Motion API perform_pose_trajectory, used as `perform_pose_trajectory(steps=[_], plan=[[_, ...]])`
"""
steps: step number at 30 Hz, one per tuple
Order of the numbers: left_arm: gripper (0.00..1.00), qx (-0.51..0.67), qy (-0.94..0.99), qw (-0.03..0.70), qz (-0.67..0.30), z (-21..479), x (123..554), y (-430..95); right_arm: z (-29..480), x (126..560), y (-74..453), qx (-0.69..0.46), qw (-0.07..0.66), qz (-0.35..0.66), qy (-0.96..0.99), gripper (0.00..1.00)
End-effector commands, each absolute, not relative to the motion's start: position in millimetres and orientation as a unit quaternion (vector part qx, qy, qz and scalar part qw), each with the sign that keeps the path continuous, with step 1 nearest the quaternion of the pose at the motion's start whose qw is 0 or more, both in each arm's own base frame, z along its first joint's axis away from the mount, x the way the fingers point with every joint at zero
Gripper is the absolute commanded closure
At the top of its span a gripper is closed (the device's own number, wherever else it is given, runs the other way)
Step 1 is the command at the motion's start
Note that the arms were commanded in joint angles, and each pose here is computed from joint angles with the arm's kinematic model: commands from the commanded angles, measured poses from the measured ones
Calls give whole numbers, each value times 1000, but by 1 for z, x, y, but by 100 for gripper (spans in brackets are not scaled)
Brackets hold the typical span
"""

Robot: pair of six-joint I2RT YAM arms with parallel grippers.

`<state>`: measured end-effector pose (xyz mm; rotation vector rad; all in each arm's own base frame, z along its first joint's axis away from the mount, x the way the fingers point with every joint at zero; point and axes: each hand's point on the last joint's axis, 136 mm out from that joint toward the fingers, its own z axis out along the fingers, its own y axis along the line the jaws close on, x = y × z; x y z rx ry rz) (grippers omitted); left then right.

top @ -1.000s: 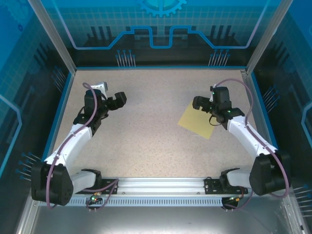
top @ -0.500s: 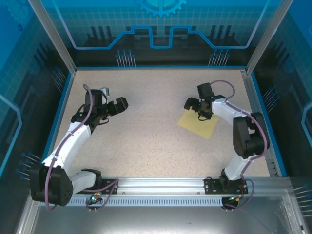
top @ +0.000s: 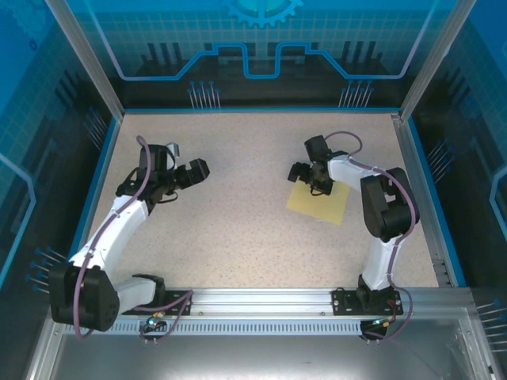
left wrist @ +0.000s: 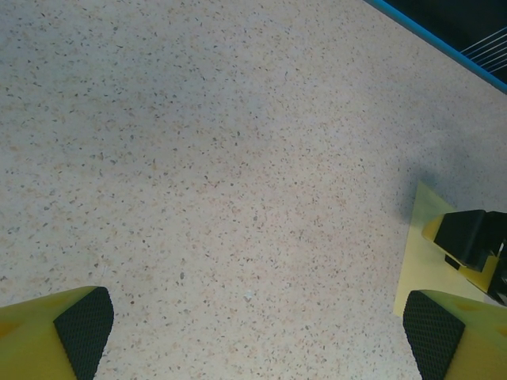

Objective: Fold a paper plane with a square sheet of paper (pick it up from the middle)
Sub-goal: Move the square sheet of paper to the center of the table.

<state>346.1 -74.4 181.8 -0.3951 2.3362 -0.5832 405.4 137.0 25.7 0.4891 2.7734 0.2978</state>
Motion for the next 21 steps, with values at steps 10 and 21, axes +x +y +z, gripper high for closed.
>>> perform_pose_trajectory(steps=[10, 21], plan=[[1, -152, 900, 322, -250, 179, 360, -87, 15, 307, 227, 52, 70, 135, 987, 1], [1, -159, 906, 301, -251, 165, 362, -94, 76, 306, 250, -49, 136, 80, 986, 1]])
